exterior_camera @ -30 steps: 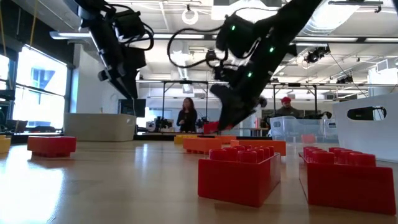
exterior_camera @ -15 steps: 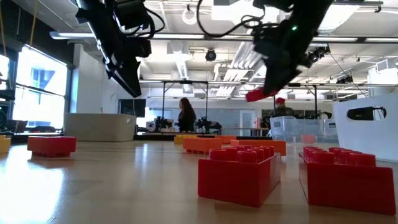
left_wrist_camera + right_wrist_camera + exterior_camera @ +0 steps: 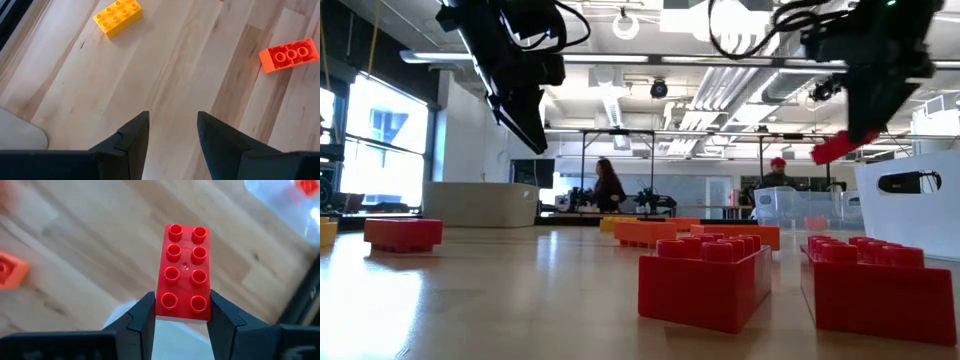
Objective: Sort & place blocks by color
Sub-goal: Put the red block into the white bin, then put the yellow block into the gray bin
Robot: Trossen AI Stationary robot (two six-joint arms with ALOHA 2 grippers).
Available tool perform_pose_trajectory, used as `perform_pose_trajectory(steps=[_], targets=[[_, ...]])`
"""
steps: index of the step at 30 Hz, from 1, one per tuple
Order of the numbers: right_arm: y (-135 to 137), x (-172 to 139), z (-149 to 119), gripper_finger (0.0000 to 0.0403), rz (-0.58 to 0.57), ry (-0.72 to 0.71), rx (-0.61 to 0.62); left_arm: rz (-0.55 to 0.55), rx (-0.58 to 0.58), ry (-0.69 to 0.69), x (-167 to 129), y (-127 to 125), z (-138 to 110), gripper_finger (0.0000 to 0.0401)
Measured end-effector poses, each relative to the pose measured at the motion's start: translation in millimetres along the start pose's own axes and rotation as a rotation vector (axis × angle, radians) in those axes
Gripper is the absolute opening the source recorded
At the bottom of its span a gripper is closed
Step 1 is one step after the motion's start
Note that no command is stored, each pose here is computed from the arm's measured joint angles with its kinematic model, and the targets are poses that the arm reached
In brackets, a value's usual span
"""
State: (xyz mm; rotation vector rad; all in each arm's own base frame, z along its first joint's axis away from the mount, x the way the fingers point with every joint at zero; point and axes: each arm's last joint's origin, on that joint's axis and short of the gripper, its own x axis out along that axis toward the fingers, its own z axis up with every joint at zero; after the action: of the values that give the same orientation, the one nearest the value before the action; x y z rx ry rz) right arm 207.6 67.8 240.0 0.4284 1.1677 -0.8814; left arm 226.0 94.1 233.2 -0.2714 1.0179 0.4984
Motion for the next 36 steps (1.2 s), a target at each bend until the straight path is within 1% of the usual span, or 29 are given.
perform_pose_trajectory(steps=[3, 5, 11, 15, 20, 23, 26, 32, 36], targets=[[-0.8, -6.3, -15.5, 0.0114, -0.027, 0.006, 0.041, 0.0, 0.0, 0.0, 0.0, 0.0, 0.0, 0.0154], [-0.6, -10.2, -25.6, 0.0114, -0.029, 0.036, 0.056, 0.001, 0.0, 0.0, 0.0, 0.0, 0.0, 0.0154], [5.8, -20.0, -51.6, 0.0114, 0.045, 0.167, -0.007, 0.003, 0.0, 0.0, 0.0, 0.1, 0.0, 0.0154], [7.1, -23.9, -61.8, 0.0114, 0.061, 0.21, 0.002, 0.003, -0.007, -0.001, 0.0, 0.1, 0.0, 0.0154], [12.5, -20.4, -68.0, 0.0117, 0.118, 0.255, 0.008, 0.003, -0.024, -0.001, 0.0, 0.2, 0.1, 0.0154], [15.1, -11.6, -69.6, 0.0138, 0.145, 0.275, 0.018, 0.003, -0.024, -0.001, 0.0, 0.2, 0.1, 0.0154], [13.8, -3.2, -70.4, 0.0155, 0.133, 0.279, 0.027, 0.003, -0.024, 0.0, 0.0, 0.2, 0.0, 0.0154], [11.6, 5.6, -68.0, 0.0174, 0.111, 0.275, 0.047, 0.0, -0.018, 0.022, -0.1, -0.8, -2.3, 0.0154], [11.2, 6.5, -65.1, 0.0183, 0.108, 0.232, 0.031, -0.003, 0.001, 0.065, -0.7, -4.4, -7.0, 0.0154]])
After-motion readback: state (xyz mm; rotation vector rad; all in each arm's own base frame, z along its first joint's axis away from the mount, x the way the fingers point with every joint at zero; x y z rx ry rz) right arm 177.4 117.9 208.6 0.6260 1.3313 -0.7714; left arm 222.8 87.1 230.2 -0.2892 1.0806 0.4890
